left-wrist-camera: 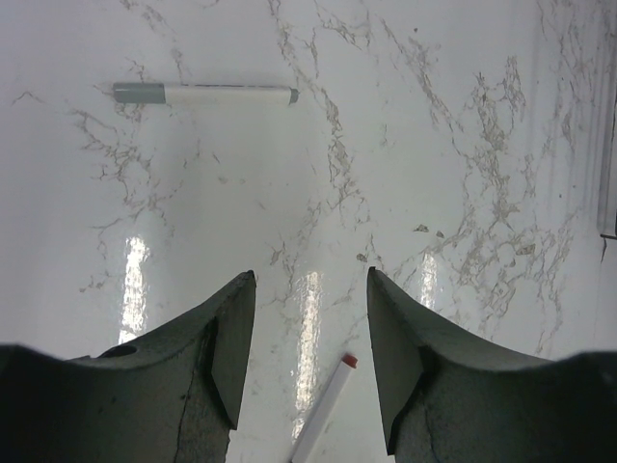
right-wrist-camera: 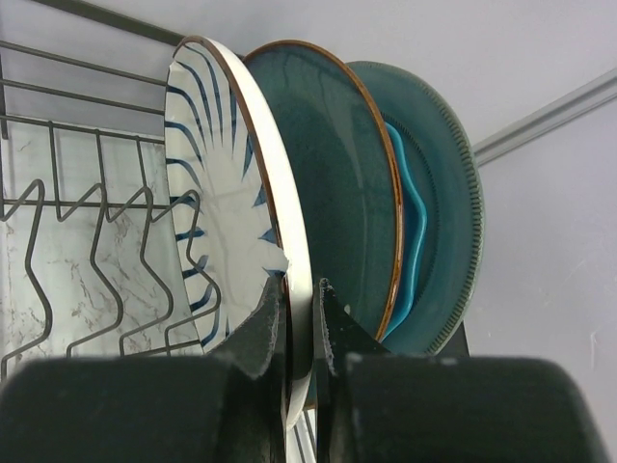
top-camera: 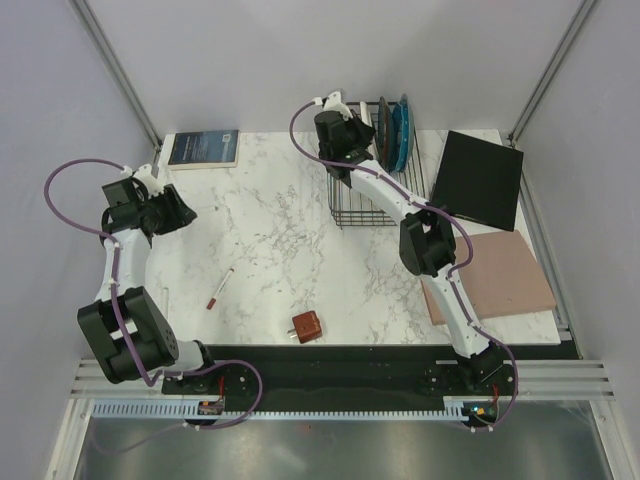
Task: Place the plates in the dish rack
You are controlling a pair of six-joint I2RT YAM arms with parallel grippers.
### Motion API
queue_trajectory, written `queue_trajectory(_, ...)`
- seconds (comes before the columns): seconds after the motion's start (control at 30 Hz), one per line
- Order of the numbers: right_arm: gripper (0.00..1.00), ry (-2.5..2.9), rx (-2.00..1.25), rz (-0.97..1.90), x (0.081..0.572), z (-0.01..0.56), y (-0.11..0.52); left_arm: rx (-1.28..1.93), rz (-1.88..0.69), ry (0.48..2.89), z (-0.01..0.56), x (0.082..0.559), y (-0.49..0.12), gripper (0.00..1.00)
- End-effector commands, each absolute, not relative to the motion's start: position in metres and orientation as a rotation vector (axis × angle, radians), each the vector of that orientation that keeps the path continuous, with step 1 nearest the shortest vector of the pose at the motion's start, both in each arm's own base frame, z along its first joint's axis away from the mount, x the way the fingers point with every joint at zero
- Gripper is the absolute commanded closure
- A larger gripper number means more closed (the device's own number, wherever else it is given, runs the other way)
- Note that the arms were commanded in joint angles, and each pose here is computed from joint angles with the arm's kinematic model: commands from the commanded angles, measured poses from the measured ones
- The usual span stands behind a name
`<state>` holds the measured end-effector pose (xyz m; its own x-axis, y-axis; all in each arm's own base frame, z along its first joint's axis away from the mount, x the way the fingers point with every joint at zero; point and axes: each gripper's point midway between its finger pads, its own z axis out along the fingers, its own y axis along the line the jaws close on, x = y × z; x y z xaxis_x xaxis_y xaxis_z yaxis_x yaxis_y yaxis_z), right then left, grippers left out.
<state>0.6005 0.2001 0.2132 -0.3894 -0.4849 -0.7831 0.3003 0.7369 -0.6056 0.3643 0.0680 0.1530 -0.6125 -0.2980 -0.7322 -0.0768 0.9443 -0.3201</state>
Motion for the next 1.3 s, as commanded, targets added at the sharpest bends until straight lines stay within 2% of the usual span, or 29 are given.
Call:
queue_trajectory(0.0,0.83,1.687,0.057,-0.807,0.597,0.268,0.185,-0.224,-0.282,2.202,0.161,0.362,0.07,0.43)
queue_trajectory(0.03,0.77,1.687,0.057,-0.807,0.597,0.268,0.185,-0.225,-0.286,2.203,0.161,0.362,0.069,0.43)
queue_trajectory(0.17,0.68,1.681,0.065,-0.801,0.595,0.275,0.184,-0.229,-0.292,2.201,0.162,0.36,0.068,0.43)
queue_trajectory(0.43,0.65,1.671,0.079,-0.789,0.584,0.294,0.182,-0.236,-0.313,2.181,0.168,0.355,0.063,0.43)
queue_trajectory(0.6,0.62,1.609,0.1,-0.677,0.56,0.35,0.199,-0.236,-0.305,2.146,0.18,0.356,0.062,0.42)
queue_trajectory(0.7,0.41,1.571,0.071,-0.56,0.543,0.384,0.212,-0.23,-0.261,2.13,0.188,0.36,0.066,0.39)
queue_trajectory(0.73,0.19,1.543,0.087,-0.512,0.534,0.407,0.208,-0.219,-0.254,2.127,0.192,0.363,0.066,0.38)
queue_trajectory(0.77,0.05,1.536,0.078,-0.493,0.53,0.414,0.208,-0.202,-0.243,2.126,0.194,0.365,0.065,0.01)
queue_trajectory(0.8,0.02,1.537,0.047,-0.496,0.529,0.414,0.207,-0.194,-0.234,2.121,0.198,0.366,0.064,0.0)
queue_trajectory(0.93,0.02,1.512,0.099,-0.471,0.507,0.445,0.174,-0.11,-0.21,2.081,0.225,0.378,0.056,0.0)
queue_trajectory(1.03,0.02,1.545,0.197,-0.461,0.5,0.444,0.125,0.006,-0.182,2.054,0.243,0.387,0.041,0.0)
queue_trajectory(1.2,0.02,1.679,0.262,-0.408,0.481,0.418,0.056,0.216,-0.111,1.975,0.279,0.405,0.001,0.0)
queue_trajectory(1.23,0.02,1.665,0.296,-0.373,0.471,0.427,0.035,0.244,-0.092,1.956,0.286,0.407,-0.004,0.0)
queue_trajectory(1.27,0.02,1.718,0.257,-0.394,0.468,0.405,0.03,0.297,-0.077,1.935,0.292,0.41,-0.016,0.0)
